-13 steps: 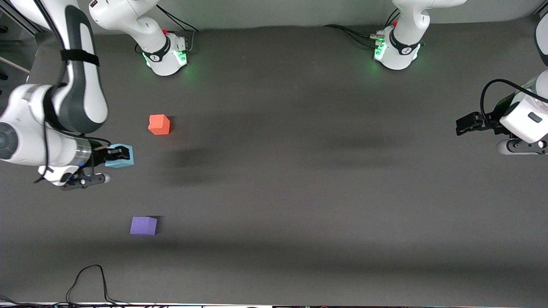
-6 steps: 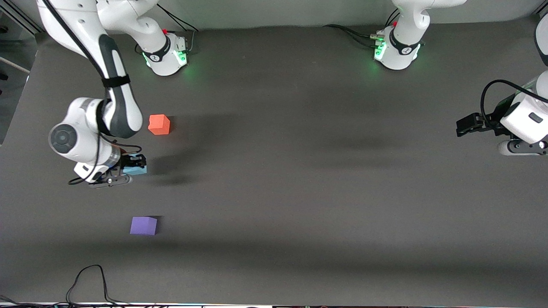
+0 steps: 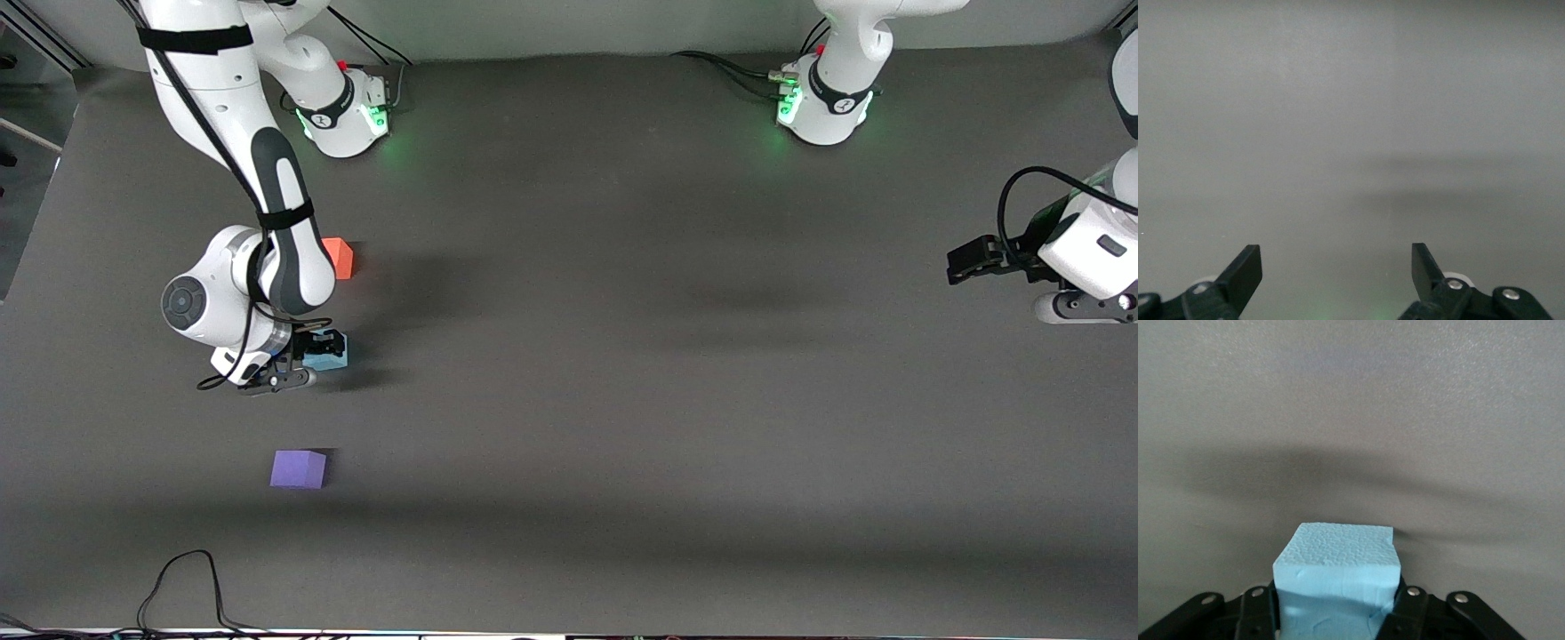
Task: Place blue block between orange and purple blocks
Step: 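Lower the blue cube between the orange and purple cubes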
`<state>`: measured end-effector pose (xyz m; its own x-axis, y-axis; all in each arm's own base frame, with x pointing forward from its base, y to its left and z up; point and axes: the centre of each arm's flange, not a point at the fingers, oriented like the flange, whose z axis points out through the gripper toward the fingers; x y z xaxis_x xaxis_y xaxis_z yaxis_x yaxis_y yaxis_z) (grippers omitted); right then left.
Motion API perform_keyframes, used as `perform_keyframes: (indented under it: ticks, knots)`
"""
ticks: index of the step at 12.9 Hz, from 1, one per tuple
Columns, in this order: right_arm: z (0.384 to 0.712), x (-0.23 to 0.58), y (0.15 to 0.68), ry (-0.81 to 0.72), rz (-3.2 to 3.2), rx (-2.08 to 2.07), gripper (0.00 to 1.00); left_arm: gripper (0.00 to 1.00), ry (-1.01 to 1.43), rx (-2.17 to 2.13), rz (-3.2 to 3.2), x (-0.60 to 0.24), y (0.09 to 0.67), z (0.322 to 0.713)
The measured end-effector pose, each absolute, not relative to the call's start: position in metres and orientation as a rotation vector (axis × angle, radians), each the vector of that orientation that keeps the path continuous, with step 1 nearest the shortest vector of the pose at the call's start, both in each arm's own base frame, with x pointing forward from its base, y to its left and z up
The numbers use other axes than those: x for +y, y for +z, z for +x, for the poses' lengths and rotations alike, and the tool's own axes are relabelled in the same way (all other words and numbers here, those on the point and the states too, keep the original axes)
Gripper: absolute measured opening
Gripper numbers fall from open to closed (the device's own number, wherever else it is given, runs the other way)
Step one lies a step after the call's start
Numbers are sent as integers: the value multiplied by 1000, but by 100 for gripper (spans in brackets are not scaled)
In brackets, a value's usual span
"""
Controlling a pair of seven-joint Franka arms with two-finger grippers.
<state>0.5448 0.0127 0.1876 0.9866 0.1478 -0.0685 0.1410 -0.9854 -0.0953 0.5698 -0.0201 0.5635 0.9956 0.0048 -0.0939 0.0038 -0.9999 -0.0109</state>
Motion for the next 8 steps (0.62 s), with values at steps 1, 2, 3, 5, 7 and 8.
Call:
perform_keyframes:
  ticks: [1,2,3,5,7,8]
  knots:
    - [545,11,187,107,-3033,-221,61,100,148,-6,-3127,-20,563,570]
    - [544,11,184,110,-3034,-222,72,100,148,-6,-3127,-20,563,570]
    - [543,11,180,118,-3038,-222,83,100,148,-6,-3127,-20,563,570]
    - [544,13,178,119,-3038,-223,100,100,148,-6,-3127,-20,563,570]
    - [549,15,184,104,-3032,-228,100,100,148,-6,-3127,-20,563,570]
    - [551,16,190,109,-3021,-236,100,100,148,-6,-3127,-20,563,570]
